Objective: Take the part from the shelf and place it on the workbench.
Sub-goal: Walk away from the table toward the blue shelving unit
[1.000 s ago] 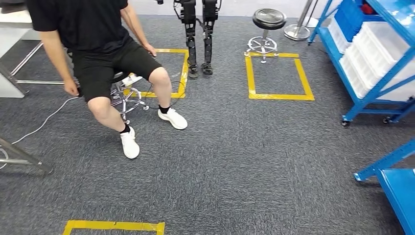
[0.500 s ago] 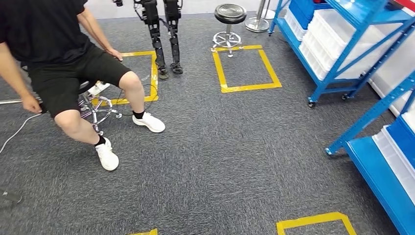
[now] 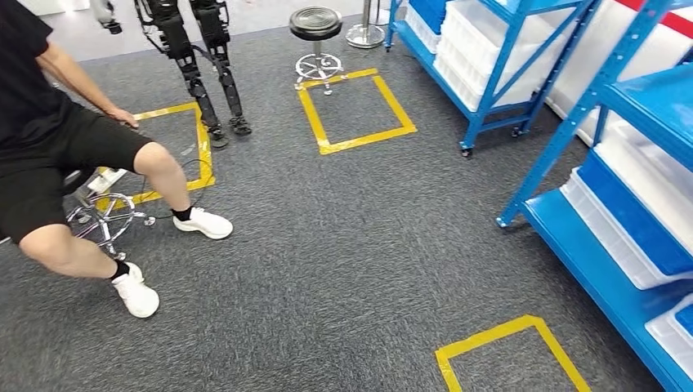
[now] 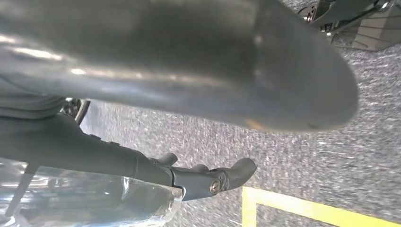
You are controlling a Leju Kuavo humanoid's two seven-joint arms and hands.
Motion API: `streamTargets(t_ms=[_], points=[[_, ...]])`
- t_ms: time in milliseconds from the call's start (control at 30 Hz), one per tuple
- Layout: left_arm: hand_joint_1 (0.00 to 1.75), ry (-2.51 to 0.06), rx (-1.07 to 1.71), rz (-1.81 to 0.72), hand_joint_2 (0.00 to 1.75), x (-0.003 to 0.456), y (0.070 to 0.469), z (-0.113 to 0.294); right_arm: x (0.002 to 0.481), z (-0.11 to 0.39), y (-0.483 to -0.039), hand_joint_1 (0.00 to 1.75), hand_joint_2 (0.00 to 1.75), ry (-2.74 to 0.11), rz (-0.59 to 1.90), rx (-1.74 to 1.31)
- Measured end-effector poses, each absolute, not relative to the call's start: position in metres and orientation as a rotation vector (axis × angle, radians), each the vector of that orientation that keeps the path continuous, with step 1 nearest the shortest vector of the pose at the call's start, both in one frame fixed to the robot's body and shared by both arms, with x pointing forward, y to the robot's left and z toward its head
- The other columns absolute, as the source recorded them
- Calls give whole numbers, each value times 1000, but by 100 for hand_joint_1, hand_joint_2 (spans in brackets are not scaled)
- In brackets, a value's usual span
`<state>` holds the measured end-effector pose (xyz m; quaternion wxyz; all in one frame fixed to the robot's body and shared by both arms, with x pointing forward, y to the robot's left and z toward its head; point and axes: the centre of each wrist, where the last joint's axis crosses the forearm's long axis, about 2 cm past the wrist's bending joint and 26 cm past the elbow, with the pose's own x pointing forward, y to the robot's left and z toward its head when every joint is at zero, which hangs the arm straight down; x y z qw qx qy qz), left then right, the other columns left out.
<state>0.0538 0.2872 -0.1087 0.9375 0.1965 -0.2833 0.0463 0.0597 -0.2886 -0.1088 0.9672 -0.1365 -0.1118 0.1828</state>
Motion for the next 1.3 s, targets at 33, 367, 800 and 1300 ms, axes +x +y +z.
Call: streamTargets(t_ms=[33, 367, 800, 1300], points=[[0, -574, 399, 93, 0, 54, 288, -109, 60, -109, -289, 0, 0, -227, 369, -276], [0, -563, 389, 77, 0, 57, 292, -108, 57, -109, -290, 0, 0, -231, 362, -277], [0, -547, 414, 73, 0, 61, 297, -108, 62, -109, -291, 0, 0, -241, 387, -278], [0, -533, 415, 61, 0, 57, 298, -108, 60, -109, -290, 0, 0, -237, 387, -277]])
